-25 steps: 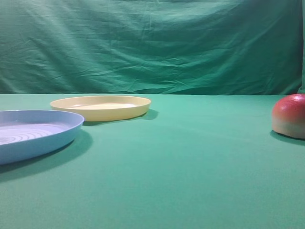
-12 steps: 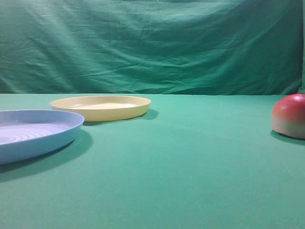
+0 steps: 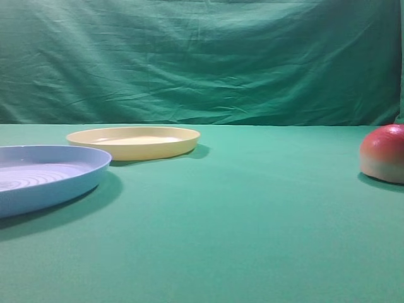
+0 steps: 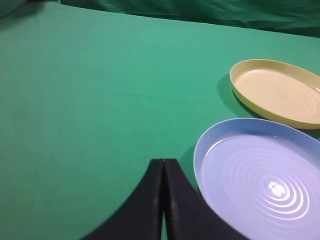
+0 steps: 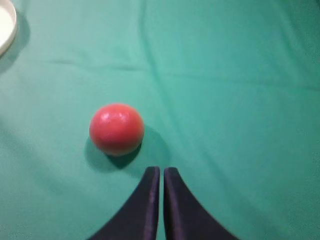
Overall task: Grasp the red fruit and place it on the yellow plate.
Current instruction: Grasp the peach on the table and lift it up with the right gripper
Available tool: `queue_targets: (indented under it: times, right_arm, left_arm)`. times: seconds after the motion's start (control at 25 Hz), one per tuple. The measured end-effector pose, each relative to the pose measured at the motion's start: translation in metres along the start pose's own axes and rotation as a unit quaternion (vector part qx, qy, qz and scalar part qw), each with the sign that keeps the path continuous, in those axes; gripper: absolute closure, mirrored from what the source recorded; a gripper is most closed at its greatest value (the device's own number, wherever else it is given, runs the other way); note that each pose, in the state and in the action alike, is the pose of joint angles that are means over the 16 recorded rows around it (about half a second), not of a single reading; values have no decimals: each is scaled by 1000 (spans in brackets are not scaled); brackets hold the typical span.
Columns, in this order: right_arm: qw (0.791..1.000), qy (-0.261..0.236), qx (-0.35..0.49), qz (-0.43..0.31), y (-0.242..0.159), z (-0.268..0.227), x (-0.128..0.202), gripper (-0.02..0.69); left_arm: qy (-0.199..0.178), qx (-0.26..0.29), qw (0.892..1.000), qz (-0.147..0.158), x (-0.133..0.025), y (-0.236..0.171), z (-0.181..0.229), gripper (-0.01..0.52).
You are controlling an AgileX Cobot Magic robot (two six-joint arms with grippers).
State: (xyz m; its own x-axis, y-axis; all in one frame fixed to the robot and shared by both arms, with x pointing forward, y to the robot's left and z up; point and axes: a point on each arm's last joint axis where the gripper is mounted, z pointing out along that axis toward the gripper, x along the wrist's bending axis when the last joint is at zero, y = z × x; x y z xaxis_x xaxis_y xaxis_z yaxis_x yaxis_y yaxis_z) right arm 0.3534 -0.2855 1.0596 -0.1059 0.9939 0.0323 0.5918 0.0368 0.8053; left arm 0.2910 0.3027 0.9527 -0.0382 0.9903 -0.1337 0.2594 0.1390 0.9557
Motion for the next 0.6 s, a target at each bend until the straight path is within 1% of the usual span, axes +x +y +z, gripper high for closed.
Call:
queue_targets:
  times: [0.12, 0.24, 0.4, 0.6]
  right_arm:
    - [998, 11, 67, -15, 7, 13, 2, 665]
    - [991, 32, 123, -33, 13, 26, 5, 665]
    - [981, 65, 172, -60, 19, 42, 13, 665]
    - [967, 100, 212, -103, 27, 65, 25, 665]
  left_arm:
    - [0, 0, 1000, 0, 0, 0, 0, 514]
    - [0, 0, 1000, 0, 0, 0, 0, 514]
    - [0, 0, 1000, 0, 0, 0, 0, 514]
    - [0, 0, 1000, 0, 0, 0, 0, 514]
